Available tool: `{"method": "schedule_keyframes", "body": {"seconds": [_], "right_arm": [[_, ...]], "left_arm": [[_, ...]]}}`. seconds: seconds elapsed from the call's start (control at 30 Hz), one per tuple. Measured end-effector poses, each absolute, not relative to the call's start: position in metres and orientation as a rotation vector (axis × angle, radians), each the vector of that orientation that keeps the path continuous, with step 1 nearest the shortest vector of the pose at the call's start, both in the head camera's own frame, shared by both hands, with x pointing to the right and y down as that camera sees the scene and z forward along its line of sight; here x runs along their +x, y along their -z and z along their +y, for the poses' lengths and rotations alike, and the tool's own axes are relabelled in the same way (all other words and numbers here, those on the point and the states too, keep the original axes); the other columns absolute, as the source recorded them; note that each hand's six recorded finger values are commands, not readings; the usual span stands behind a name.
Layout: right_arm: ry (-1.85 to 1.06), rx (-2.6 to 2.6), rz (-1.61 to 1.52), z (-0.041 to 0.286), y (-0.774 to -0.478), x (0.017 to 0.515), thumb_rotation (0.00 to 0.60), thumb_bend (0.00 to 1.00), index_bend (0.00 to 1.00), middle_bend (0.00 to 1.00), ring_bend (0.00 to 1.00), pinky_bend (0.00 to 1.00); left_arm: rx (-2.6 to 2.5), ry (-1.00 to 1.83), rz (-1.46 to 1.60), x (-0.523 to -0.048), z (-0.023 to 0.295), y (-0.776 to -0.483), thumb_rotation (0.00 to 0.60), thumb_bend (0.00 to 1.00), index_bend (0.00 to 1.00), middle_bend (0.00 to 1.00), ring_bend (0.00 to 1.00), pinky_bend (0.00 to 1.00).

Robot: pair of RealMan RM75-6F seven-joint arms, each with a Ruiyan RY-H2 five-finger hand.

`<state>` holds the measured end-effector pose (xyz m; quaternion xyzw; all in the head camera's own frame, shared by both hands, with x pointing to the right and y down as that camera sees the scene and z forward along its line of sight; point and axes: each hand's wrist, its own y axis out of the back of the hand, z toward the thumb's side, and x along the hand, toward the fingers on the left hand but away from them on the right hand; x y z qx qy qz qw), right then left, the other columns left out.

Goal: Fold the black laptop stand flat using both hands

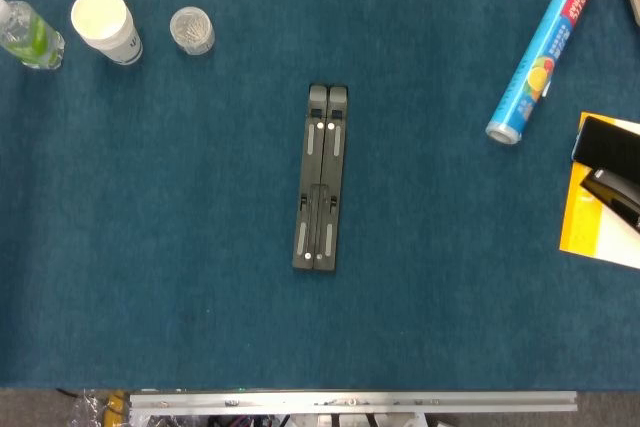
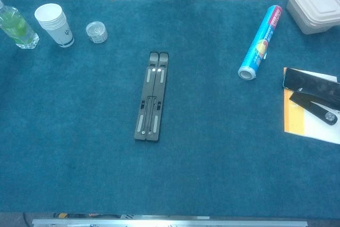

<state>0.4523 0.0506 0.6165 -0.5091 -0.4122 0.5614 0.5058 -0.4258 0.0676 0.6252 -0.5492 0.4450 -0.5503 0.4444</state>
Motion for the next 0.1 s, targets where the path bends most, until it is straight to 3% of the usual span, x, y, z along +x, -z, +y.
{"method": "schedule_keyframes", "body": {"seconds": [0.1], "right_arm": [[-1.352, -1.226, -0.998, 0.0510, -0.6159, 0.4532, 0.600, 0.09, 0.07, 0.20, 0.01, 0.04]], "left_arm": [[-1.369, 1.374, 1.098, -0.4254, 0.0681, -0.6269, 0.600, 0.25, 0.00, 0.00, 0.00, 0.01]]}}
